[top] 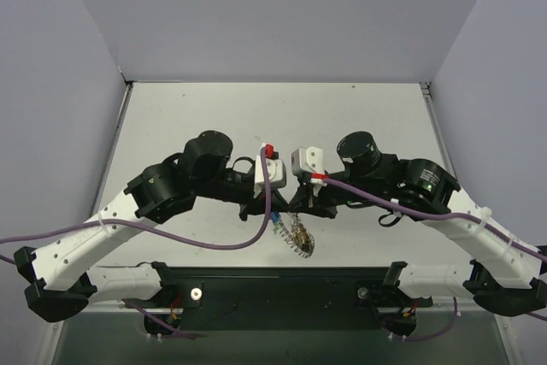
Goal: Put the keys on the keyring
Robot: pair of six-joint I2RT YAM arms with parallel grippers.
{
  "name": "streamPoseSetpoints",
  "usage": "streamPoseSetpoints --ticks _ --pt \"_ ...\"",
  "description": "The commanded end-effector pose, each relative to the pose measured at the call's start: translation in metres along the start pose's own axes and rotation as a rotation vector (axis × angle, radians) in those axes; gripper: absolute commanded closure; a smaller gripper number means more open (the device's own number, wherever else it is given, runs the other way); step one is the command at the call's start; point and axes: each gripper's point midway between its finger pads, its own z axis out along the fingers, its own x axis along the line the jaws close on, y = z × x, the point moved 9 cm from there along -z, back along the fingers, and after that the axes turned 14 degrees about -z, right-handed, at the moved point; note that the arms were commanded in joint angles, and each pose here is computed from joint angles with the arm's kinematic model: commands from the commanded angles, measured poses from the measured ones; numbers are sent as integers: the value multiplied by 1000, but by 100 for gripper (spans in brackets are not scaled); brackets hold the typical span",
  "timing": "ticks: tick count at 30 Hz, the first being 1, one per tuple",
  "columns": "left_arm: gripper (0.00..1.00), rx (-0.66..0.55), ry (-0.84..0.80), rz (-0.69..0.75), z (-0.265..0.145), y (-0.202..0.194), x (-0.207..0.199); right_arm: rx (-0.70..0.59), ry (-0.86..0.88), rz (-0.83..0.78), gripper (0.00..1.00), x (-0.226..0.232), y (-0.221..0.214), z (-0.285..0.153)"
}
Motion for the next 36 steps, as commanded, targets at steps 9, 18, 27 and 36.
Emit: streamPoseSetpoints --ticks 9,18,27,36 --pt "100 -195 -6 62 -2 10 -3 -122 -74 -40 100 -5 15 -5" --pt "100 -266 20 74 -9 8 -6 -209 -189 -61 45 -2 15 -22" --pt "100 -301 20 87 -12 9 -7 -194 -148 -68 57 3 3 -15" --pt "100 -329 -2 99 -17 14 -12 -179 -132 -50 74 2 -5 -14"
